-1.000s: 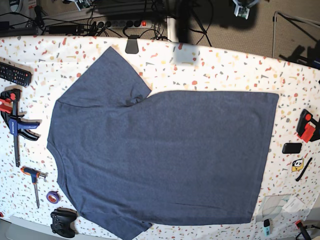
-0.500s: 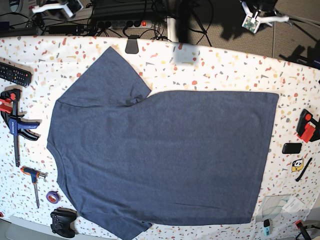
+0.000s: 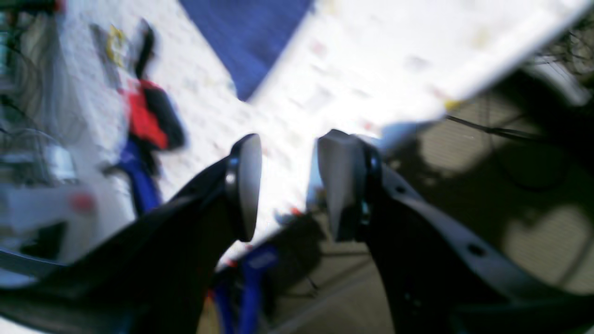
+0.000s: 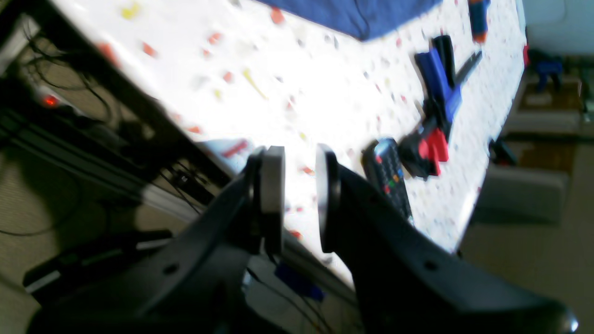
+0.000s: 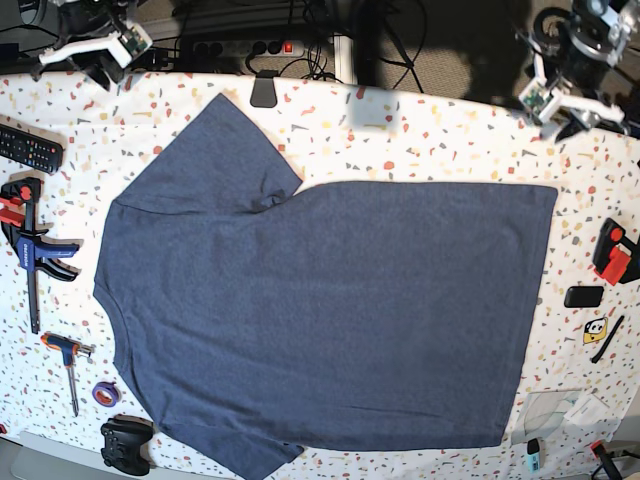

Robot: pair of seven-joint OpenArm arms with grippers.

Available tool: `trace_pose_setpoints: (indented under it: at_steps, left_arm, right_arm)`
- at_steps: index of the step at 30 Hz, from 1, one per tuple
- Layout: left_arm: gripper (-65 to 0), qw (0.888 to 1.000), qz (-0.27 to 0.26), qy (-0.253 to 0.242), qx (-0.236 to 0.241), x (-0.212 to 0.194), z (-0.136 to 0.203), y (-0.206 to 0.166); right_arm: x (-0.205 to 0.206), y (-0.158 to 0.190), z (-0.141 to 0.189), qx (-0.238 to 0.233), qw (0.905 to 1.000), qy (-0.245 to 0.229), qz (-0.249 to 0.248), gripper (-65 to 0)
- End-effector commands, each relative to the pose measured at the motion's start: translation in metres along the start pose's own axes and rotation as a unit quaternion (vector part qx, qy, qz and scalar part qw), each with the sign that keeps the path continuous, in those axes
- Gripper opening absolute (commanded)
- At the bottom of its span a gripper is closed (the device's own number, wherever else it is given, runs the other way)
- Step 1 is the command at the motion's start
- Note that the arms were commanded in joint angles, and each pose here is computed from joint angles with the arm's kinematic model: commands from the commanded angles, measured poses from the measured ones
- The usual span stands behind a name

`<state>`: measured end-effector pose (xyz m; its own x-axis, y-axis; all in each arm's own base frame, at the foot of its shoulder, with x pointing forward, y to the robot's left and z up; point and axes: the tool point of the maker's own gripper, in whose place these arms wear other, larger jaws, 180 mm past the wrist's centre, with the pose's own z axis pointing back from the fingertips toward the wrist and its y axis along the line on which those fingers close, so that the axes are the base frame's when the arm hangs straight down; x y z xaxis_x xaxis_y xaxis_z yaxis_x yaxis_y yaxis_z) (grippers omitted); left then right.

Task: Fold the T-shirt properly
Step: 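Move the left gripper to the shirt's hem corner and grasp it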

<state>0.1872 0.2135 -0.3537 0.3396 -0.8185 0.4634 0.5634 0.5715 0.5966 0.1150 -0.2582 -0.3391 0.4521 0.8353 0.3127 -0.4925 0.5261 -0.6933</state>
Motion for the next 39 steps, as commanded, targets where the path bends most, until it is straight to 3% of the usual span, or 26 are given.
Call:
trace_pose_setpoints:
  at_steps: [1, 6, 11, 18, 25, 34, 37, 39]
  left_arm:
    - [-41.7, 1.000, -0.017, -0.014, 0.004, 0.007, 0.001, 0.009]
    - [-41.7, 0.998, -0.055, -0.043, -0.005, 0.019, -0.008, 0.024]
    - [-41.7, 0.997, -0.055, -0.055, -0.002, 0.028, -0.039, 0.032]
    - [-41.7, 0.995, -0.100, -0.007, -0.020, 0.019, -0.081, 0.027]
    - [-41.8, 0.985, -0.150, 0.046, -0.076, -0.018, -0.108, -0.007]
    - [-41.8, 0.983, -0.164, 0.069, -0.043, -0.028, -0.128, 0.017]
    - [-42.8, 0.979, -0.170, 0.073, -0.087, -0.029, -0.128, 0.007]
    - [-47.5, 0.976, -0.166, 0.074, -0.118, -0.030, -0.125, -0.003]
  right_arm:
    - [0.004, -0.009, 0.001, -0.015, 0.9999, -0.004, -0.003, -52.8]
    - [0.000, -0.027, -0.003, -0.057, 0.9980, 0.013, -0.024, -52.8]
    - [0.002, -0.034, -0.003, -0.077, 0.9964, 0.010, -0.033, -52.8]
    - [0.003, -0.036, -0.004, -0.080, 0.9961, 0.008, -0.035, -52.8]
    - [0.001, -0.039, -0.006, -0.085, 0.9956, 0.016, -0.037, -52.9]
    - [0.002, -0.041, -0.006, -0.088, 0.9952, 0.015, -0.038, -52.9]
    - [0.002, -0.041, -0.006, -0.088, 0.9953, 0.015, -0.038, -52.9]
    - [0.001, -0.041, -0.006, -0.088, 0.9952, 0.016, -0.038, -52.9]
